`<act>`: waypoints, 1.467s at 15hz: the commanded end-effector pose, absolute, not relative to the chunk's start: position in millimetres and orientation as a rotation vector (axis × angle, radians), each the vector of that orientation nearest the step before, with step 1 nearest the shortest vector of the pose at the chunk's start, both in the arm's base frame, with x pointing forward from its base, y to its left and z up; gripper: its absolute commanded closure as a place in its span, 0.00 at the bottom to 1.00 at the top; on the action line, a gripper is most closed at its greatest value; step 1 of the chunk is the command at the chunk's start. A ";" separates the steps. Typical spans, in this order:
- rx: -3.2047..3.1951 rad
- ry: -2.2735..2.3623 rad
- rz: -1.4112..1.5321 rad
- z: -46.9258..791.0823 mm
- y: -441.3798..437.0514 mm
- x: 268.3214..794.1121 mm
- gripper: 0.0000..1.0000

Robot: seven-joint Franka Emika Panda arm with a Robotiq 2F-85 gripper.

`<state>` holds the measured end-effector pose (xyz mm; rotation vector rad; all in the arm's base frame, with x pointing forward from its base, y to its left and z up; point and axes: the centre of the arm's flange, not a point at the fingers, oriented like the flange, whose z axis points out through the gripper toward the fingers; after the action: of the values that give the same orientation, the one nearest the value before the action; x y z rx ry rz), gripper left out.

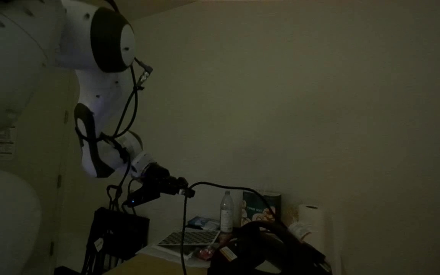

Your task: Put the cable on the cooker then remove it.

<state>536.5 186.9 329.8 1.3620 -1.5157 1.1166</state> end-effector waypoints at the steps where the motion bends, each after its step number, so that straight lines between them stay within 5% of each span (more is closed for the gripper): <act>1: 1.423 -1.303 1.252 305.0 249.4 558.3 0.98; 2: 1.417 -1.406 1.196 306.4 229.4 535.9 0.91; 15: 1.644 -0.921 1.405 205.4 369.7 565.3 0.98; 22: 1.617 -0.935 1.360 174.6 348.6 549.7 0.91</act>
<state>549.7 348.6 174.6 1.6170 -0.9352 1.3594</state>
